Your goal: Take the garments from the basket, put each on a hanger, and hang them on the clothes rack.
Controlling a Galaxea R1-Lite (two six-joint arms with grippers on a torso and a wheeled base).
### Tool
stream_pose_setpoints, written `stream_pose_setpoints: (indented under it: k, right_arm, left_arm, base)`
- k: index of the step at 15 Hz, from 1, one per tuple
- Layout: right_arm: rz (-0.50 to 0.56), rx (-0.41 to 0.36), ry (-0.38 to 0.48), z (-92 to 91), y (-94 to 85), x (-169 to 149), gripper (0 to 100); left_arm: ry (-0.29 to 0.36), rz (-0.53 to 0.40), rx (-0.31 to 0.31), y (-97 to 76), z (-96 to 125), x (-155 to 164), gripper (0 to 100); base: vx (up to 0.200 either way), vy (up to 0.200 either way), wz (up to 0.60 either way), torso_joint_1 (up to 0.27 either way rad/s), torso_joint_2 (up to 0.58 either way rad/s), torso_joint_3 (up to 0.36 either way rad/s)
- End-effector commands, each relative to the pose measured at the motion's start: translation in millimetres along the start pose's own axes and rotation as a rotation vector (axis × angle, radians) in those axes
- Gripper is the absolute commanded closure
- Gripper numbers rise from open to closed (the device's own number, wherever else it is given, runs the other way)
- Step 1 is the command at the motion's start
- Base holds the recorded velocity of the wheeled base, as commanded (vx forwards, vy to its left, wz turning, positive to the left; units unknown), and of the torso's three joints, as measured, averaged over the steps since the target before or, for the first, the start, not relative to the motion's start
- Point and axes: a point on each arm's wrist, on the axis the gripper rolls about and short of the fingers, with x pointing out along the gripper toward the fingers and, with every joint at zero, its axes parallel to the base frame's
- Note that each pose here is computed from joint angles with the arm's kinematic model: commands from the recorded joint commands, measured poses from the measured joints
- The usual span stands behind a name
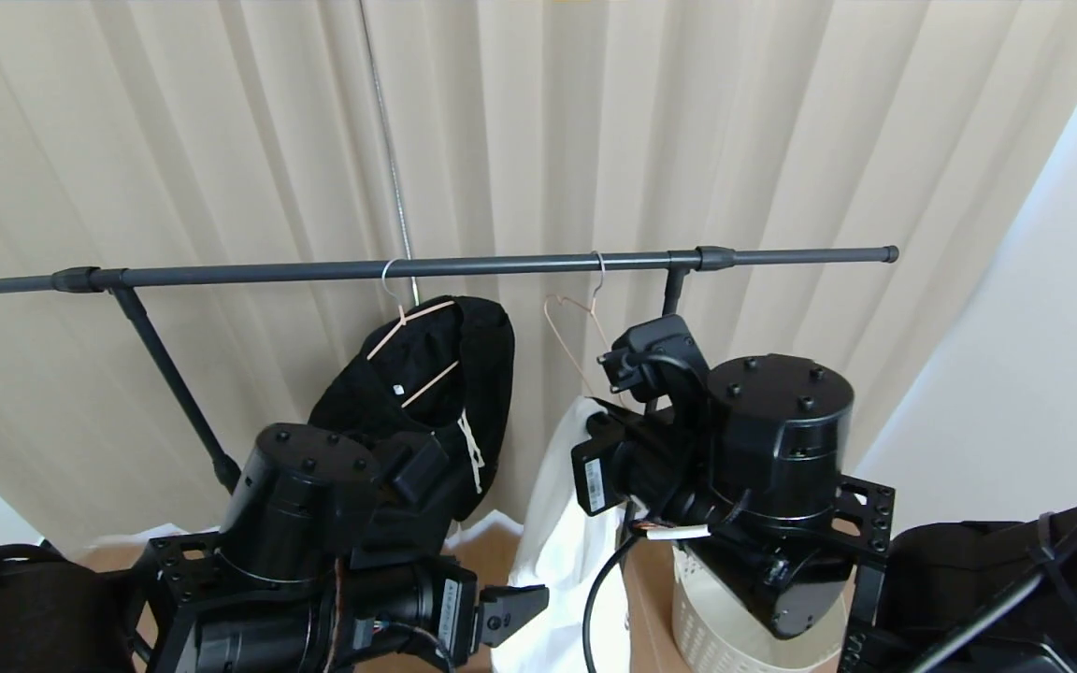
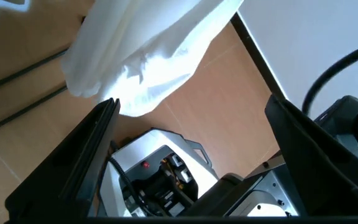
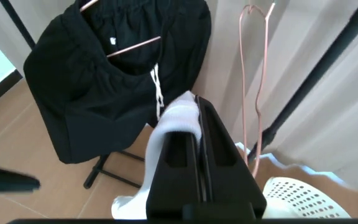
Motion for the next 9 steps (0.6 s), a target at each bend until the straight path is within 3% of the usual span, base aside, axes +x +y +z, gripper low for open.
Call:
stream_pose_setpoints:
  k: [1,4,6,9]
  right_arm:
    - [0.028,-0.009,0.004,-4.0,13.8,5.5,100]
    - [0.043,-0.001,-0.019,3.2,19.5,3.6,100]
    - [0.042,0.006,-0.027,6.7,16.3,-2.7,100]
    - [0.066,0.018,-0.061,19.5,13.4,-23.7,100]
  left_arm:
    - [0.000,0.018,-0.023,1.6,1.7,15.9,0]
    - [-0.030,0.167,-0.048,8.1,4.1,44.5,0]
    - [-0.104,0.243,-0.085,12.8,6.4,58.4,0]
    - [-0.186,0.352,-0.086,20.4,5.5,77.5,0]
  base:
    - [0.000,0.000,0.00,0.000,0.00,0.000]
    - [0.000,0.000,0.00,0.000,0.00,0.000]
    - [0.000,0.000,0.00,0.000,0.00,0.000]
    - [0.000,0.000,0.00,0.000,0.00,0.000]
